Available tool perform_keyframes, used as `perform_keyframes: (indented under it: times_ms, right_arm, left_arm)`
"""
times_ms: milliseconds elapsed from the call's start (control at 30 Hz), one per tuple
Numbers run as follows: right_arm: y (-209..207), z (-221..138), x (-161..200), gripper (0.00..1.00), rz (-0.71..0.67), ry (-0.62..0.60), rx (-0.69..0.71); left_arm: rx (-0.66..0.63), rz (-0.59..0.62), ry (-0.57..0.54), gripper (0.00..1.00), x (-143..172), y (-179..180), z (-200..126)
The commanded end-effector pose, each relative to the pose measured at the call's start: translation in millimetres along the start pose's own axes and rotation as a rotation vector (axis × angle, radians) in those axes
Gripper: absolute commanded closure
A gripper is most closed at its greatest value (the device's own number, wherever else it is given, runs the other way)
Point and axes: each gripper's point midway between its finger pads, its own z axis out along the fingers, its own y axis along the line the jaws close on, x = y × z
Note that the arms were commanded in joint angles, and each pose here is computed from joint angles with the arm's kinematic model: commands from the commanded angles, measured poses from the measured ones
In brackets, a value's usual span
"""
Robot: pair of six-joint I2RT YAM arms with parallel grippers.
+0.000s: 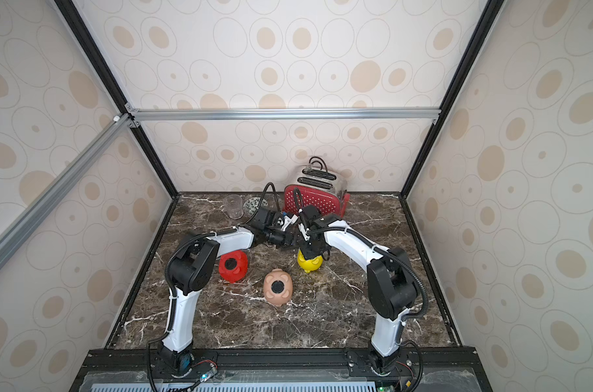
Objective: Close piggy banks
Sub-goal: Screw the knob on the piggy bank.
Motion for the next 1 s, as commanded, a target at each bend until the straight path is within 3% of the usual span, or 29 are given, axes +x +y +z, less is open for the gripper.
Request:
perform_keyframes:
  times_ms: [0,467,967]
  right_arm:
    - [-1,2,12,1.0,-0.025,0.033,-0.001]
    - [-5,-1,9,1.0,-0.022,0.027,0.012]
    - [-14,-5,12,1.0,0.151,0.042,0.066]
  left_arm:
    - [0.011,0.014,-0.006,0.05,-8,-3,6]
    - [-0.075,-0.037,0.034,0.13,13,26,8]
    - [-0.083,-0.074,0.018,0.16,16,32,10]
